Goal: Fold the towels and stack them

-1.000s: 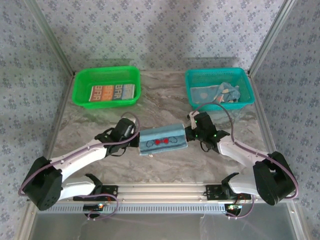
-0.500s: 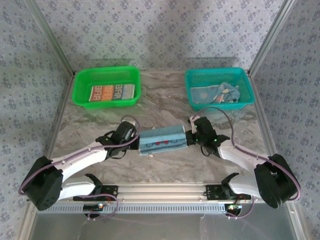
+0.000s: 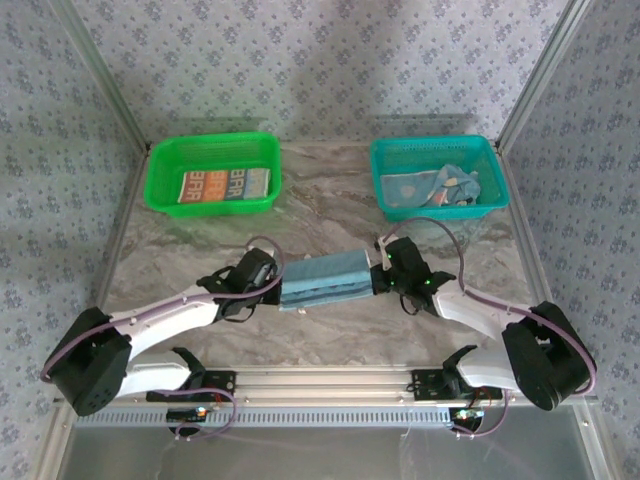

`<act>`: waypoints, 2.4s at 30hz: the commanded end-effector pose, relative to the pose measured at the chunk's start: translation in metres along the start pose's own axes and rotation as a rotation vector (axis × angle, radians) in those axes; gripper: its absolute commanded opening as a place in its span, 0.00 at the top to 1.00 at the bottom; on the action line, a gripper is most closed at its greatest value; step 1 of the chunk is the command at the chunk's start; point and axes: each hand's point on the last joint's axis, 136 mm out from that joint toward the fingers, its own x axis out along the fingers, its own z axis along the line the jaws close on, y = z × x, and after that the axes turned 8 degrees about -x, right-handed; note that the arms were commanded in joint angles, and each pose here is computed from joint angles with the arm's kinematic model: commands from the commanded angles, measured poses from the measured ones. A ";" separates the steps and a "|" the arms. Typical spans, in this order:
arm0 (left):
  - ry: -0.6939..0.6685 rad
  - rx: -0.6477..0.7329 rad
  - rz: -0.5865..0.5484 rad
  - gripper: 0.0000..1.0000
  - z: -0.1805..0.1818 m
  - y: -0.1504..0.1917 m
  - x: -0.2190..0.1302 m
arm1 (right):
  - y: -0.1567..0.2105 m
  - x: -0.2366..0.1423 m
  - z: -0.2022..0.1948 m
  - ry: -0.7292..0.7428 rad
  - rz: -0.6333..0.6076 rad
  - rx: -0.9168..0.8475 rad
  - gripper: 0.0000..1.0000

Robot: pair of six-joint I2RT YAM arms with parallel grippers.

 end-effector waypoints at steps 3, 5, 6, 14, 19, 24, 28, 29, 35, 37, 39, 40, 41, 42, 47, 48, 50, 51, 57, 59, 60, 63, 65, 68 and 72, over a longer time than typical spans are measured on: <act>0.000 -0.001 -0.001 0.78 -0.002 0.000 -0.003 | 0.003 -0.006 0.004 0.001 -0.001 0.012 0.74; 0.020 -0.002 0.003 0.52 -0.007 -0.001 -0.008 | 0.001 -0.012 0.005 0.001 -0.007 0.019 0.60; 0.031 -0.004 0.002 0.50 -0.009 -0.003 -0.011 | 0.000 -0.015 0.004 0.003 -0.011 0.023 0.58; 0.040 -0.012 -0.017 0.44 -0.015 -0.013 -0.034 | -0.024 -0.026 0.010 -0.006 -0.013 0.027 0.56; 0.018 -0.057 0.015 0.46 -0.016 -0.019 -0.026 | -0.026 -0.010 0.014 -0.009 0.075 0.034 0.64; 0.003 -0.083 0.093 0.59 -0.023 -0.016 -0.006 | -0.015 0.008 0.015 -0.010 0.142 0.047 0.67; 0.010 -0.107 0.188 0.69 -0.023 0.005 0.010 | 0.006 0.018 0.015 -0.015 0.216 0.062 0.71; 0.010 -0.117 0.205 0.70 -0.023 0.010 0.013 | 0.014 0.019 0.014 -0.013 0.233 0.069 0.72; -0.005 -0.140 0.313 0.76 -0.015 0.046 0.017 | 0.056 0.019 0.012 -0.010 0.318 0.108 0.72; -0.022 -0.142 0.339 0.76 -0.012 0.054 0.016 | 0.060 0.019 0.014 -0.019 0.326 0.118 0.72; -0.043 -0.138 0.347 0.77 -0.009 0.054 0.014 | 0.059 0.019 0.013 -0.013 0.325 0.116 0.71; -0.059 -0.140 0.339 0.77 -0.007 0.052 0.011 | 0.056 0.017 0.013 -0.007 0.324 0.116 0.71; -0.070 -0.143 0.330 0.77 -0.007 0.048 0.008 | 0.051 0.016 0.013 -0.005 0.318 0.113 0.70; -0.081 -0.153 0.318 0.77 -0.005 0.042 0.005 | 0.046 0.014 0.013 -0.002 0.309 0.108 0.67; -0.114 -0.258 0.283 0.60 0.003 0.020 -0.008 | 0.019 0.007 0.013 0.002 0.251 0.082 0.65; -0.128 -0.291 0.281 0.59 0.007 0.017 -0.010 | 0.016 0.008 0.013 0.004 0.244 0.081 0.65; -0.136 -0.331 0.285 0.56 0.010 0.014 -0.010 | 0.012 0.009 0.013 0.000 0.235 0.080 0.65; -0.144 -0.344 0.288 0.53 0.011 0.012 -0.009 | 0.010 0.011 0.014 -0.003 0.230 0.079 0.64; -0.197 -0.393 0.329 0.52 0.012 0.013 0.003 | 0.007 0.020 0.015 -0.011 0.229 0.068 0.61; -0.207 -0.409 0.340 0.52 0.011 0.013 0.006 | 0.006 0.021 0.015 -0.016 0.227 0.067 0.61; -0.206 -0.417 0.343 0.52 0.010 0.013 0.008 | 0.005 0.021 0.016 -0.020 0.225 0.066 0.61; -0.213 -0.443 0.348 0.52 0.008 0.012 0.012 | 0.003 0.021 0.017 -0.026 0.218 0.063 0.61; -0.214 -0.460 0.347 0.52 0.005 0.011 0.014 | 0.003 0.020 0.017 -0.031 0.217 0.059 0.61; -0.226 -0.467 0.346 0.53 0.002 0.013 0.017 | 0.004 0.018 0.015 -0.035 0.213 0.065 0.61; -0.257 -0.467 0.350 0.53 -0.001 0.018 0.019 | 0.003 0.015 0.012 -0.038 0.194 0.075 0.61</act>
